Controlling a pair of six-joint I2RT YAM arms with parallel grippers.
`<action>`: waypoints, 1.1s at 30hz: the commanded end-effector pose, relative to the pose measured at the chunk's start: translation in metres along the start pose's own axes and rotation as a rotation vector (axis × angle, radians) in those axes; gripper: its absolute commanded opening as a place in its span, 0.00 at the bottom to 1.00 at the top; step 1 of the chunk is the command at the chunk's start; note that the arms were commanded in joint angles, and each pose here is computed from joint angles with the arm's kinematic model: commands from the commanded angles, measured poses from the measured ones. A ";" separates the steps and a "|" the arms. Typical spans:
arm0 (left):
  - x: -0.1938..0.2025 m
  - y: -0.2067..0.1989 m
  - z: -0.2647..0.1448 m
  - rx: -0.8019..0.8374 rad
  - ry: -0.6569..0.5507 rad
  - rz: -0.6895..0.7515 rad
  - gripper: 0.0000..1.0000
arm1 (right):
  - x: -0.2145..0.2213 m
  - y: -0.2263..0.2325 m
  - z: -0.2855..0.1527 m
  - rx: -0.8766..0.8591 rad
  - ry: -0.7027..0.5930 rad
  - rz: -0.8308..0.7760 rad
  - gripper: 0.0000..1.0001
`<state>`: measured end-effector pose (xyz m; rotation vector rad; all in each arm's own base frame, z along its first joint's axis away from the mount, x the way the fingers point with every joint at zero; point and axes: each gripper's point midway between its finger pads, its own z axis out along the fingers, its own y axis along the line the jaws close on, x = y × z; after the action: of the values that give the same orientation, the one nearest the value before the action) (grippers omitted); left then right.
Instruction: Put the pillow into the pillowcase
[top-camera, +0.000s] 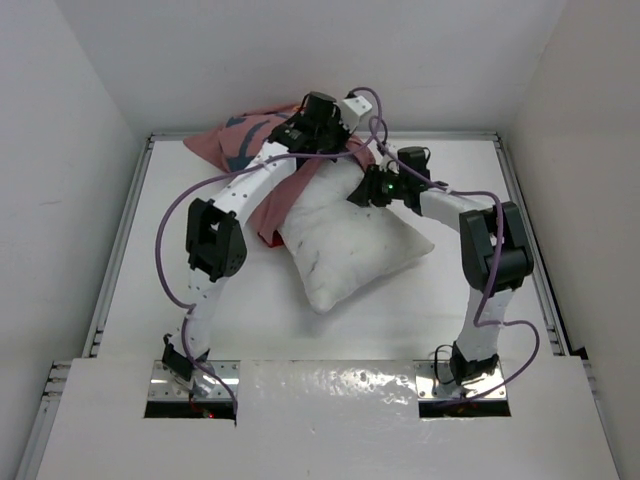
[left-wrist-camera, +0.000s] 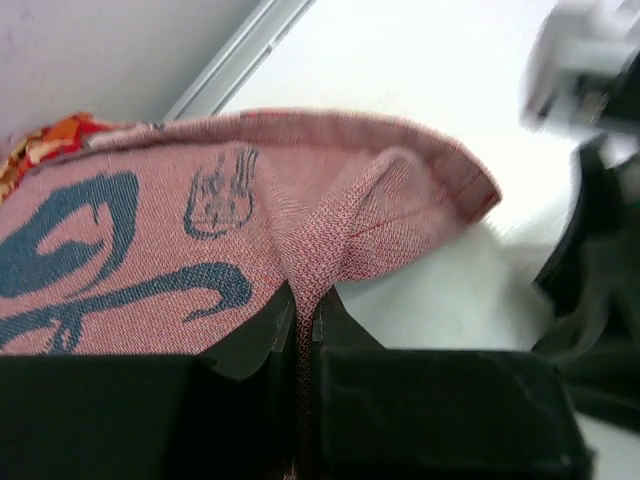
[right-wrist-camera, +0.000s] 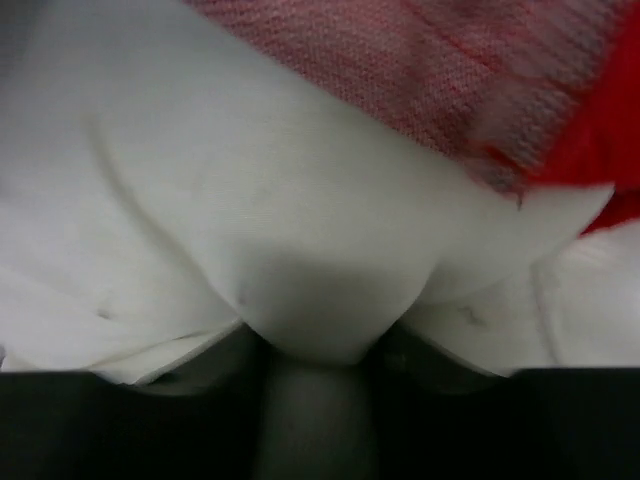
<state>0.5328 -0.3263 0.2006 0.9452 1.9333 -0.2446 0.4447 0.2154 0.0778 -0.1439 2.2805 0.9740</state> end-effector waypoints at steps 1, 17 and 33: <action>-0.069 -0.006 -0.046 0.087 -0.180 -0.064 0.00 | 0.007 0.049 0.008 -0.110 0.039 -0.079 0.06; -0.081 -0.159 -0.165 0.878 -0.276 0.193 0.00 | -0.155 0.162 -0.091 -0.250 -0.986 -0.223 0.00; 0.011 -0.151 -0.176 0.969 -0.023 0.071 0.50 | -0.101 -0.001 -0.036 0.504 -0.791 -0.012 0.55</action>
<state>0.3583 -0.3474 0.2127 1.6758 1.6740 -0.9616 0.4916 0.1917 0.1194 0.5107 1.7363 0.3959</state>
